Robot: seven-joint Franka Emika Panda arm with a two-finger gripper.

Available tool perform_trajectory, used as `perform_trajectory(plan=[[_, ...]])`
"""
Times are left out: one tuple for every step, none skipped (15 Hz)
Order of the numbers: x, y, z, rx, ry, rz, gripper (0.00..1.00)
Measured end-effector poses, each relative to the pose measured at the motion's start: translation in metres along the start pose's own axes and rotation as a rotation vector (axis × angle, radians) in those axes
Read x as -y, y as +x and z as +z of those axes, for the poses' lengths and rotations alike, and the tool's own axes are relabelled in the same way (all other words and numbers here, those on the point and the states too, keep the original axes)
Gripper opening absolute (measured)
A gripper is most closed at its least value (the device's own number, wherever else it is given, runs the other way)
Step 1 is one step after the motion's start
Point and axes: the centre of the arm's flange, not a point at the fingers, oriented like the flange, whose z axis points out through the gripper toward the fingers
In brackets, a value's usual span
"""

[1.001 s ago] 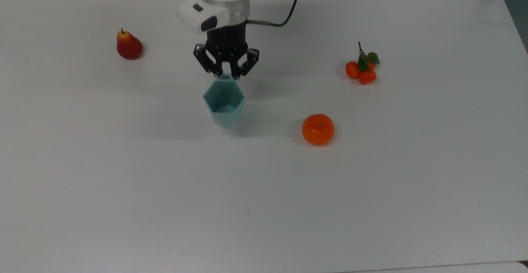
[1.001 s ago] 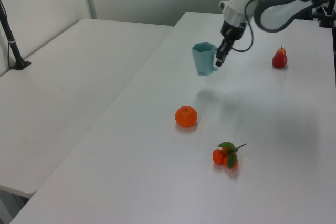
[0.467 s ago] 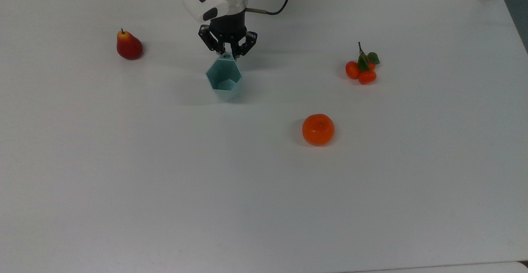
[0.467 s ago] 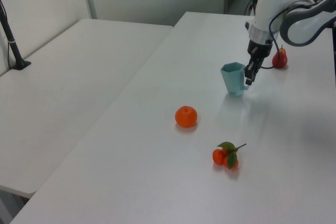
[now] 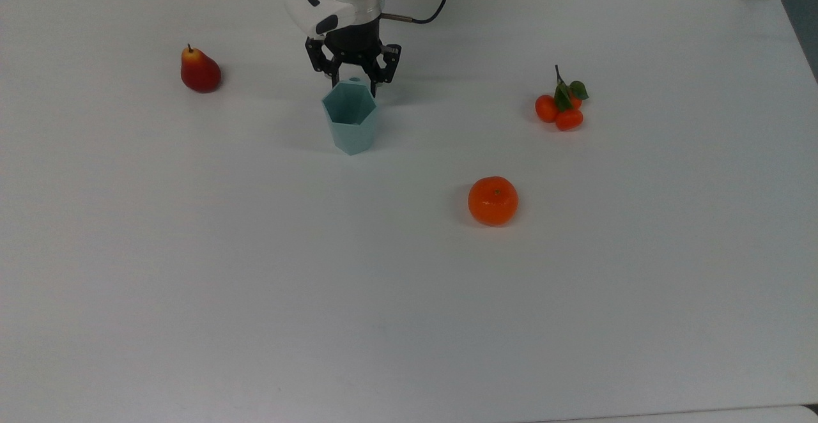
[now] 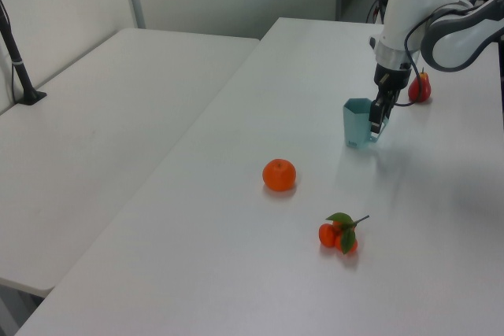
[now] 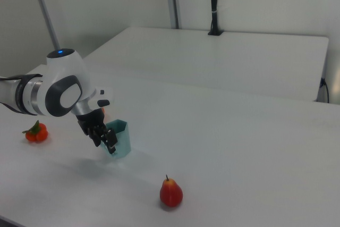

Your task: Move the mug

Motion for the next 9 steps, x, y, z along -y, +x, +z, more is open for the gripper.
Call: perform_trajectory(plan=[[0.0, -0.001, -0.001, 0.014, -0.009, -0.006, 0.77], [0.002, -0.001, -0.007, 0.033, -0.025, -0.021, 0.9], [0.004, 0.0, -0.015, 0.049, -0.038, -0.03, 0.93], [0.006, 0.004, -0.028, 0.066, -0.052, -0.037, 0.93], [0.007, 0.011, -0.048, 0.073, -0.061, -0.041, 0.99], [0.008, 0.02, -0.071, 0.072, -0.066, -0.043, 1.0], [0.007, 0.03, -0.098, 0.064, -0.067, -0.049, 1.0], [0.006, 0.04, -0.128, 0.049, -0.067, -0.052, 1.0], [0.005, 0.048, -0.155, 0.035, -0.067, -0.053, 1.0]])
